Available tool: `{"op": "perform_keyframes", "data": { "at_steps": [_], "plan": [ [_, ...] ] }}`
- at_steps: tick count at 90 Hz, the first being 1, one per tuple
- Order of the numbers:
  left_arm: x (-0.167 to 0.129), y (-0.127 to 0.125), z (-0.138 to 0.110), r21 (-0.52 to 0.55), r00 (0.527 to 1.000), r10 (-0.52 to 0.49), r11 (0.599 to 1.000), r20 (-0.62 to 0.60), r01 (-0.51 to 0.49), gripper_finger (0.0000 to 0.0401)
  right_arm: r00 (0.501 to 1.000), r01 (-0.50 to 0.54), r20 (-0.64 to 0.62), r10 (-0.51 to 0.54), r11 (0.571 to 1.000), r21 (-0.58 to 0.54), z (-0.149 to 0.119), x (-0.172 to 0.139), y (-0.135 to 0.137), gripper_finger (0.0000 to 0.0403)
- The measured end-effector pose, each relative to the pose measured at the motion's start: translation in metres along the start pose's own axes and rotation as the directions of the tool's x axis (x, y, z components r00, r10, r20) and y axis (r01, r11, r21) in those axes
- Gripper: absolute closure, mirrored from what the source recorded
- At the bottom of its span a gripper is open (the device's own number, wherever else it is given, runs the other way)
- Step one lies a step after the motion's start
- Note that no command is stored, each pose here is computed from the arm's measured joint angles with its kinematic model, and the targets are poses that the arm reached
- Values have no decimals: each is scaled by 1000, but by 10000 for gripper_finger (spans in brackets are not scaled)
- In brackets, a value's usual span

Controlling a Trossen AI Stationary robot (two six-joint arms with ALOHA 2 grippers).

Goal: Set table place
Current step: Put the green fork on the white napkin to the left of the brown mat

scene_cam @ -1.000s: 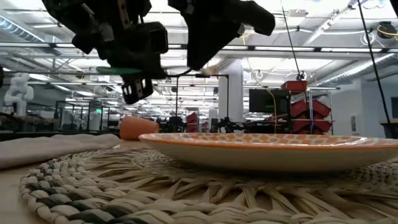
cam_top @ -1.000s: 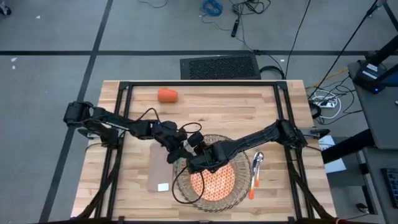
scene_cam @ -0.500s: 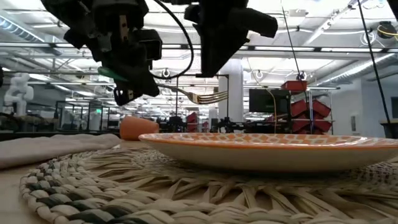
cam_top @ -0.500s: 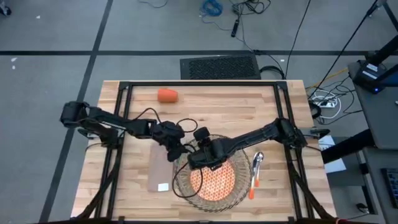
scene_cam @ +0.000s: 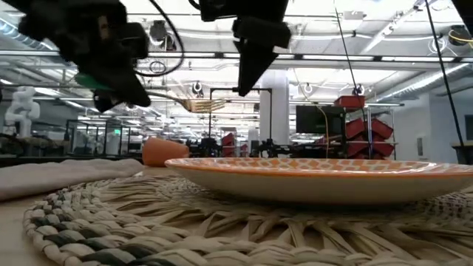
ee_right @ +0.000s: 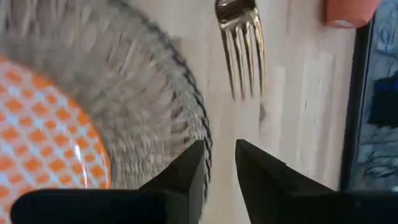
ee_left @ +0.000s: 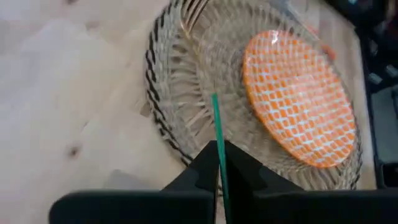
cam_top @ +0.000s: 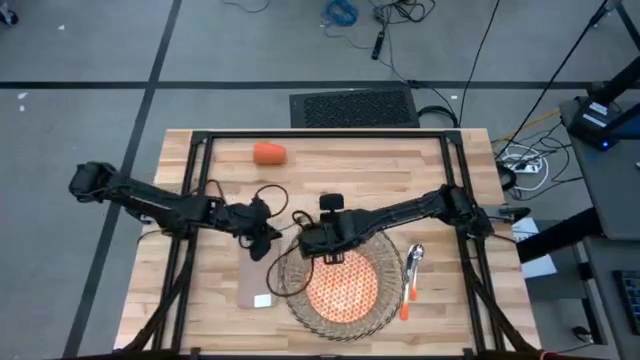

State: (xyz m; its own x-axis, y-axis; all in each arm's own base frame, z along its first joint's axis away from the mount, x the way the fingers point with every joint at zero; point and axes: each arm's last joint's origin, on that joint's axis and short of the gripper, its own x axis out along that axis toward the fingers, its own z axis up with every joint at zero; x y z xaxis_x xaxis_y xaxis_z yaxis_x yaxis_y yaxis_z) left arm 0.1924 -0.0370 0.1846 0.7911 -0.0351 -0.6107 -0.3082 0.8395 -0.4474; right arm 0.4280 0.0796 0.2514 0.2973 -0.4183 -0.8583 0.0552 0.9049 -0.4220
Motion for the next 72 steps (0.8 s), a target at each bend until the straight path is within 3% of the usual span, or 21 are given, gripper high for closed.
{"op": "perform_keyframes", "data": {
  "at_steps": [19,44,54,72],
  "plan": [
    [-8,6,-27,-38,995,49,998,88,-45,401,990,-93,112,83,992,89,13,1,1,323],
    [-12,5,-55,-144,975,-12,989,220,44,401,937,-260,285,204,949,176,24,20,11,323],
    [-16,-1,-64,-191,964,-13,979,267,66,401,903,-335,352,248,918,211,23,36,19,323],
    [-22,-9,-74,-194,926,34,980,376,43,401,791,-500,532,303,821,276,22,65,27,323]
  ]
}}
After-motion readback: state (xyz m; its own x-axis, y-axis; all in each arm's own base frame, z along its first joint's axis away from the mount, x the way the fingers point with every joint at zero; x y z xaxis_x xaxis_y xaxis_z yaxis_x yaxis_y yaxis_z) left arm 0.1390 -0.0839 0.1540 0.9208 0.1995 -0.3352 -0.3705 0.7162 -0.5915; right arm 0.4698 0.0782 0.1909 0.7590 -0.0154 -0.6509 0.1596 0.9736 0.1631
